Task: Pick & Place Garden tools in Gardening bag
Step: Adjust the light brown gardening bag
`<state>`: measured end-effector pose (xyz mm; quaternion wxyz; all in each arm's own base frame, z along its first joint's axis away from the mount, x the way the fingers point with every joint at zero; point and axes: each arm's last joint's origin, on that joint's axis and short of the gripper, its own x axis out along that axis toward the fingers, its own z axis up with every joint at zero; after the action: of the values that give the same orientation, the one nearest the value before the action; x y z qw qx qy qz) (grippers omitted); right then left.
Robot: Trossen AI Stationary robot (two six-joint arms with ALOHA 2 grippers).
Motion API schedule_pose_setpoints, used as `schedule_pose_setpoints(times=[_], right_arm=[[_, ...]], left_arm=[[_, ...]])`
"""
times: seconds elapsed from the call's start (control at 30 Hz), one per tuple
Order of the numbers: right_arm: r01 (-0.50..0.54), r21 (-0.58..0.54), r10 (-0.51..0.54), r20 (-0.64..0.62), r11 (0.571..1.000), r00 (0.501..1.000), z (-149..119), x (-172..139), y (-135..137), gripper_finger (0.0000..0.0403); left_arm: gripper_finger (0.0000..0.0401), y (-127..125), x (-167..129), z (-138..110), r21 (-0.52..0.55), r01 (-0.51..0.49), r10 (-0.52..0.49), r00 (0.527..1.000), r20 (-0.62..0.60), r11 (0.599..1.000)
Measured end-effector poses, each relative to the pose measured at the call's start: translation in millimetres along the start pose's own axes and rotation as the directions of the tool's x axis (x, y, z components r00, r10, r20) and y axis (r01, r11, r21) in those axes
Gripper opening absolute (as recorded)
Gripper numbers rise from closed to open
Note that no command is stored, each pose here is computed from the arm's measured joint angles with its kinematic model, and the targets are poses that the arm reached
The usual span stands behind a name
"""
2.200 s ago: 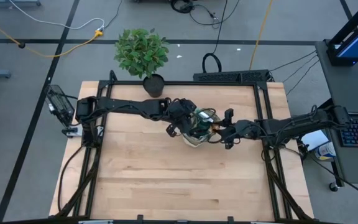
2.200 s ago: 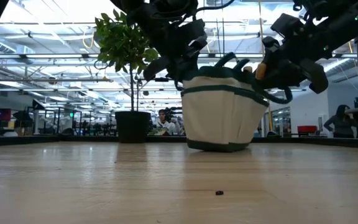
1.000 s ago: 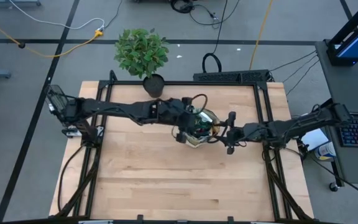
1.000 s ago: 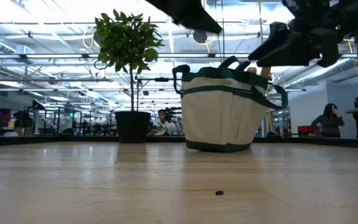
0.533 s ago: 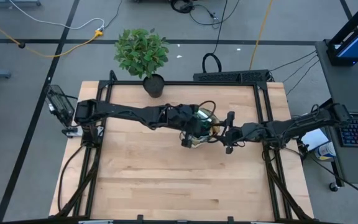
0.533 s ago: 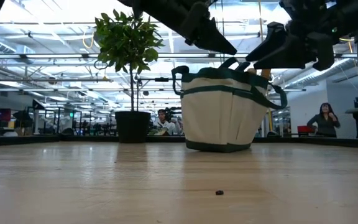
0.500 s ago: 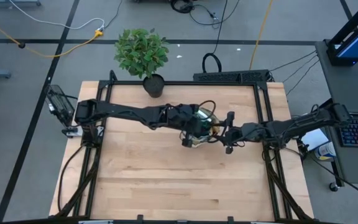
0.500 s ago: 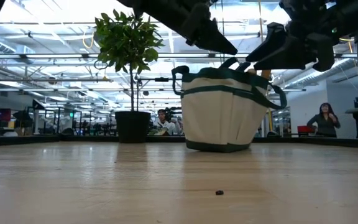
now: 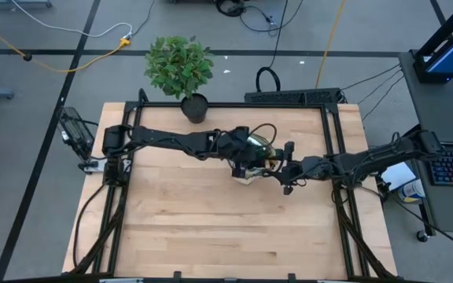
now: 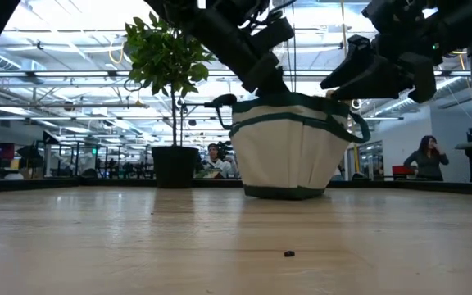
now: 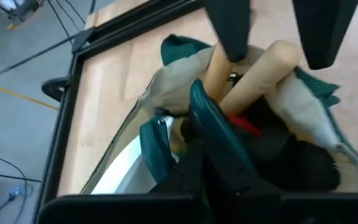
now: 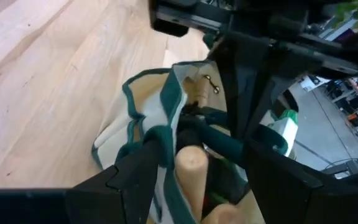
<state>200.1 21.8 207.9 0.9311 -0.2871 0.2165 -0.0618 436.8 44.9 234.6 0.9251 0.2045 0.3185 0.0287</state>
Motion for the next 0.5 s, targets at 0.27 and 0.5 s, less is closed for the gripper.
schedule_pose_setpoints(times=[0.27, 0.5], right_arm=[[0.002, -0.008, -0.002, 0.006, 1.0, 1.0, 0.6, 4.3, 1.8, 0.0224], [0.012, -0.041, -0.011, 0.024, 0.999, 1.0, 2.4, 4.3, 0.9, 0.0224]], left_arm=[[0.0005, 9.4, 7.8, -17.9, -0.065, 0.057, -0.062, 0.995, -0.076, 0.996], [0.0019, 2.5, 11.7, -19.9, -0.035, 0.097, -0.1, 0.991, -0.085, 0.995]])
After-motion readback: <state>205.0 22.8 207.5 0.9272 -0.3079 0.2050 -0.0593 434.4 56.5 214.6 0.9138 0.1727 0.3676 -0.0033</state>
